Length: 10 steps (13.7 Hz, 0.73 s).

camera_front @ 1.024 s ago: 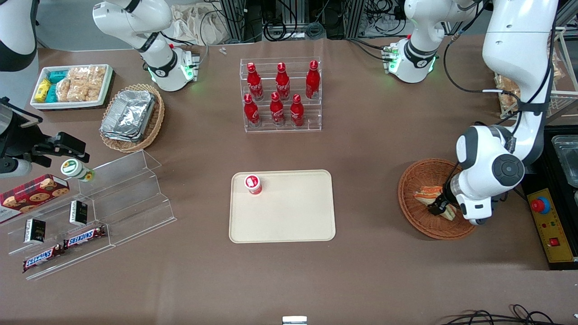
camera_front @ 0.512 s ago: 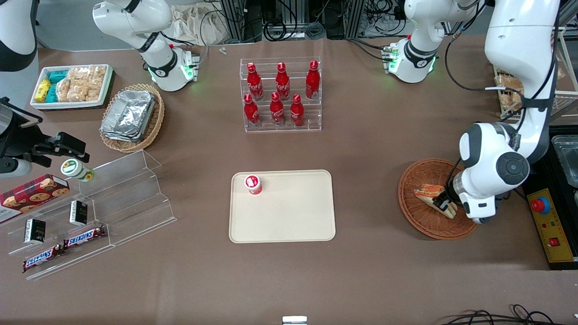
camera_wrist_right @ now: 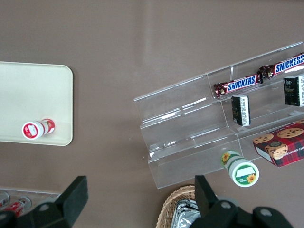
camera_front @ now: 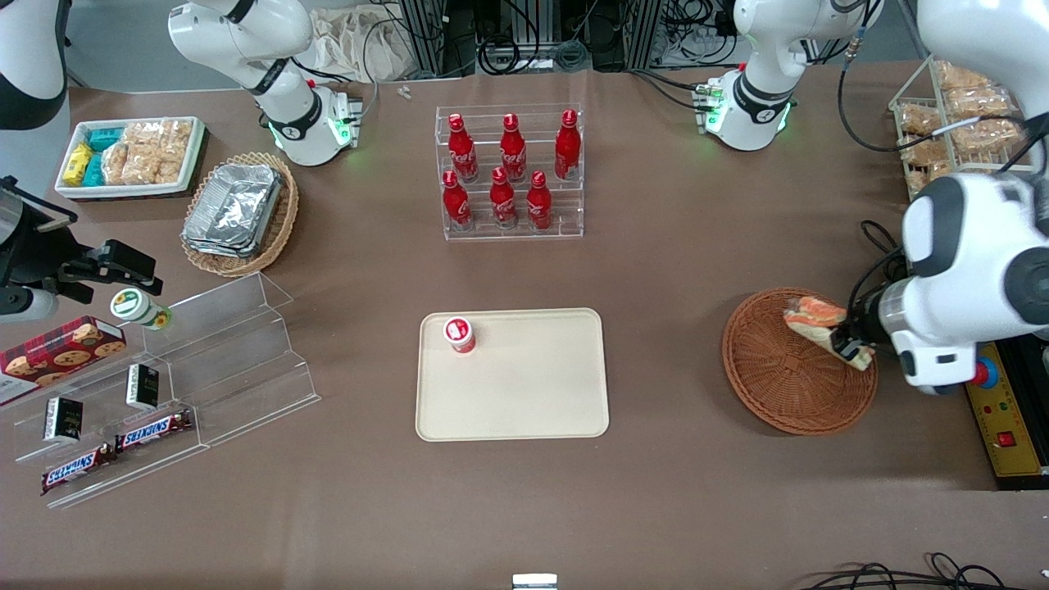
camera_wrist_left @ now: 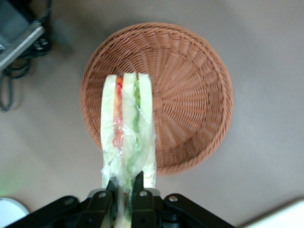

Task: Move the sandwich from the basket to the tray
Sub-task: 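Lift the sandwich out of the basket with the left gripper, then carry the sandwich over to the cream tray with the left gripper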

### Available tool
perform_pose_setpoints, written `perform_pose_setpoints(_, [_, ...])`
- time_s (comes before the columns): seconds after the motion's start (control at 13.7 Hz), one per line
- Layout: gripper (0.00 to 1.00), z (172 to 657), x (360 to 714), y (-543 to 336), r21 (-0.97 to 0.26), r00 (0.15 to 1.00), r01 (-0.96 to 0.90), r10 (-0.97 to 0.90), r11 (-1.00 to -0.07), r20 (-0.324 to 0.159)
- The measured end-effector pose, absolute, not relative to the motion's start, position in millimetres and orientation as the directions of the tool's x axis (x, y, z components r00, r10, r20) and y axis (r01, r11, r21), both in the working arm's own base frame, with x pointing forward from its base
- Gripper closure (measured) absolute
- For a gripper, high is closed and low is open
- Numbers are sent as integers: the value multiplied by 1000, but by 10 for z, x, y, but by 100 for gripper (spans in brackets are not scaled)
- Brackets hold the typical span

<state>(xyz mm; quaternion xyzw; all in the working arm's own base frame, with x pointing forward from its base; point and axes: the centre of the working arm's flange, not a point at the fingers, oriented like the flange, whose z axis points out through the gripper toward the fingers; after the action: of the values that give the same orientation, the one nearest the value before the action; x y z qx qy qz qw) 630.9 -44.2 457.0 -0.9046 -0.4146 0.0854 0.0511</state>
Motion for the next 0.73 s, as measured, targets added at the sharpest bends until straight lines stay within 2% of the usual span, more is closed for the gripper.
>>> perform_pose_setpoints(0.29, [85, 4988, 6253, -957, -124, 722, 663, 674, -738, -156])
perform_pose_setpoints(0.51, [85, 5026, 6181, -1315, -86, 842, 500, 507, -862, -183])
perform_pose_setpoints(0.73, [85, 4995, 6108, -1648, -62, 915, 346, 351, -936, -200])
